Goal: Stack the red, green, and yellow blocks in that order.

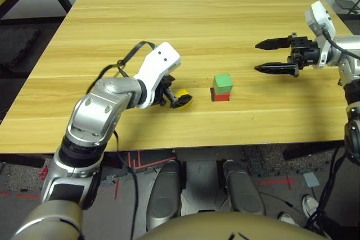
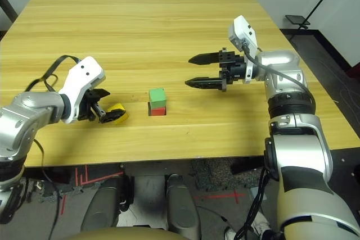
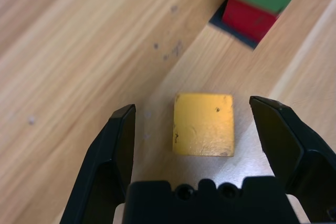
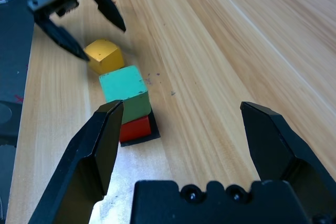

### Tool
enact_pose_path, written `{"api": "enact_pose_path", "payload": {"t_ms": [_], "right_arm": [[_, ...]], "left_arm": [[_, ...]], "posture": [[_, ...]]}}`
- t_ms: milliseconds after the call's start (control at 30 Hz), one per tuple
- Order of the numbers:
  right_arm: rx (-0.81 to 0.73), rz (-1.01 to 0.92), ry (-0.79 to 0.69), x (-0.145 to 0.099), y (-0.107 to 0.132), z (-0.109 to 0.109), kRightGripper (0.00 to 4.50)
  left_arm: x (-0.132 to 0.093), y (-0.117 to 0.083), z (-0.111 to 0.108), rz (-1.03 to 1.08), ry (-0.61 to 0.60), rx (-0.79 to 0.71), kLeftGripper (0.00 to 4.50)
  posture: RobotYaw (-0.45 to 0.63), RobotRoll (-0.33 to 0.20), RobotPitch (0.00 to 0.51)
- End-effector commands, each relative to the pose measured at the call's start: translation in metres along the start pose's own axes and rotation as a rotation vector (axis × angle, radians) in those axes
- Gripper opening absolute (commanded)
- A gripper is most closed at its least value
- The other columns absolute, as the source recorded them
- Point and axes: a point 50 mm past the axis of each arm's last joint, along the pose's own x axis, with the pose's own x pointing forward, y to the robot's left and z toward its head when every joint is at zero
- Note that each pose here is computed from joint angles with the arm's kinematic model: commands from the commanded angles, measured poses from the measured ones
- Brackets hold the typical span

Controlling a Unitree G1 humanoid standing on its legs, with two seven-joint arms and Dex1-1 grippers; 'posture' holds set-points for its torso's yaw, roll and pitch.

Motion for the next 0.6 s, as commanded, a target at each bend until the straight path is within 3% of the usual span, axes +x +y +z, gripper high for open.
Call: {"api": "enact_pose_path", "payload": {"t_ms": [33, 167, 300, 467, 600], "right_arm": [[-0.002, 0.006, 0.0, 0.001, 0.0, 0.001, 4.5], [0.002, 0.011, -0.005, 0.002, 0.001, 0.0, 4.5], [0.008, 0.013, -0.005, 0.0, 0.004, -0.002, 4.5], [0.017, 0.051, 0.018, -0.003, 0.011, -0.004, 4.5], [0.03, 0.088, 0.025, -0.005, 0.02, -0.002, 4.5]], "left_arm": [[0.01, -0.008, -0.009, -0.025, 0.036, 0.023, 4.44], [0.018, -0.008, -0.022, -0.021, 0.076, 0.039, 4.44], [0.017, -0.006, -0.025, -0.006, 0.078, 0.025, 3.57], [0.002, 0.009, 0.005, -0.009, -0.002, 0.053, 1.95], [-0.016, 0.02, 0.046, -0.071, -0.107, 0.12, 1.97]], "posture": [[0.27, -0.096, 0.122], [0.26, -0.096, 0.13], [0.25, -0.097, 0.131], [0.25, -0.093, 0.125], [0.25, -0.086, 0.113]]}}
